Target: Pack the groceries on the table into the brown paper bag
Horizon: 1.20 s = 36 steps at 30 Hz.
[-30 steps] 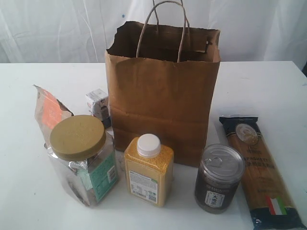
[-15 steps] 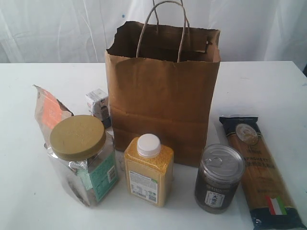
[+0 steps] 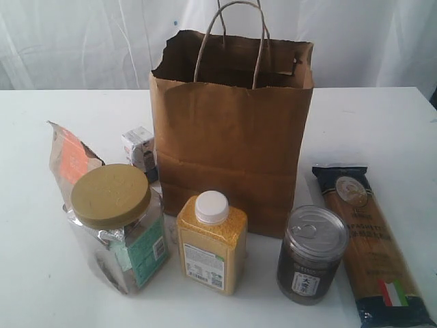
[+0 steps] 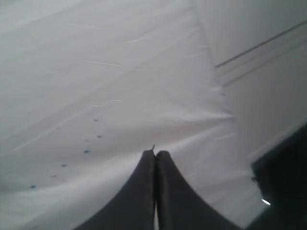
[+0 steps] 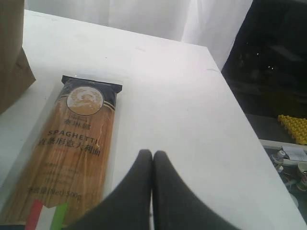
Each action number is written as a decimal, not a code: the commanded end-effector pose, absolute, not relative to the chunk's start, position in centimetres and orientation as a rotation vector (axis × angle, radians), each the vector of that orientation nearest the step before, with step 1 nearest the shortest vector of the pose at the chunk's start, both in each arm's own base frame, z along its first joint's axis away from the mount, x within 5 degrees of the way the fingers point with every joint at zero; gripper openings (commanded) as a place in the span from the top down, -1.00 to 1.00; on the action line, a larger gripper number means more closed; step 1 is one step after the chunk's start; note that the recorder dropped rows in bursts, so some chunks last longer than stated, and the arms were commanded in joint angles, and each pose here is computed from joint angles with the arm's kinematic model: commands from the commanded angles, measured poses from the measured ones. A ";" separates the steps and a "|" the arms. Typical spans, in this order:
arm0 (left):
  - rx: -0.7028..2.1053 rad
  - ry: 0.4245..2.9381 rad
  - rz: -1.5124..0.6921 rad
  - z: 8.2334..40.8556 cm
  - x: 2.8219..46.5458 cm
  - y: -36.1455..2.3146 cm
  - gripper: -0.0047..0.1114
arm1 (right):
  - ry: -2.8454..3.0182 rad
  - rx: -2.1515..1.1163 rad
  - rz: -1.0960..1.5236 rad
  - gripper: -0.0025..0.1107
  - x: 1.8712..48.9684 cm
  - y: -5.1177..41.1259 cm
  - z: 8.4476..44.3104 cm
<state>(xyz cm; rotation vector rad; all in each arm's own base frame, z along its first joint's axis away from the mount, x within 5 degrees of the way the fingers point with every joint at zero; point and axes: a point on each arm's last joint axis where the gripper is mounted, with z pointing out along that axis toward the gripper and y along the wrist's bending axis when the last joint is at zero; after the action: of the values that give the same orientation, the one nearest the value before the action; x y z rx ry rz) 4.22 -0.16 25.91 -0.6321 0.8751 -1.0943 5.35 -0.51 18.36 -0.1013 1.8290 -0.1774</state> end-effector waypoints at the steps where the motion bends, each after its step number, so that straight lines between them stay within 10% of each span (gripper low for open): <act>1: -0.352 0.838 -1.071 31.9 1.8 -1.7 0.92 | 1.826 -0.104 -0.175 0.96 5.3 -0.5 18.2; 11: 0.290 1.176 -0.633 43.2 3.6 -5.1 0.92 | 1.827 -0.054 -0.136 0.96 5.3 -0.5 18.2; 24: -0.193 1.371 -0.044 41.0 13.1 1.4 0.92 | 1.827 -0.054 -0.136 0.96 5.3 -0.5 18.2; 36: 0.254 1.471 -0.367 39.9 13.7 -3.4 0.92 | 1.827 -0.054 -0.136 0.96 5.3 -0.5 18.2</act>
<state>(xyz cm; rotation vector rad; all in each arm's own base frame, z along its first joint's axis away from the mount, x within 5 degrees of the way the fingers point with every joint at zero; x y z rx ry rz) 14.23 -1.81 40.33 0.0905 1.4544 -0.2621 5.35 -0.51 18.36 -0.0526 1.8296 -0.1400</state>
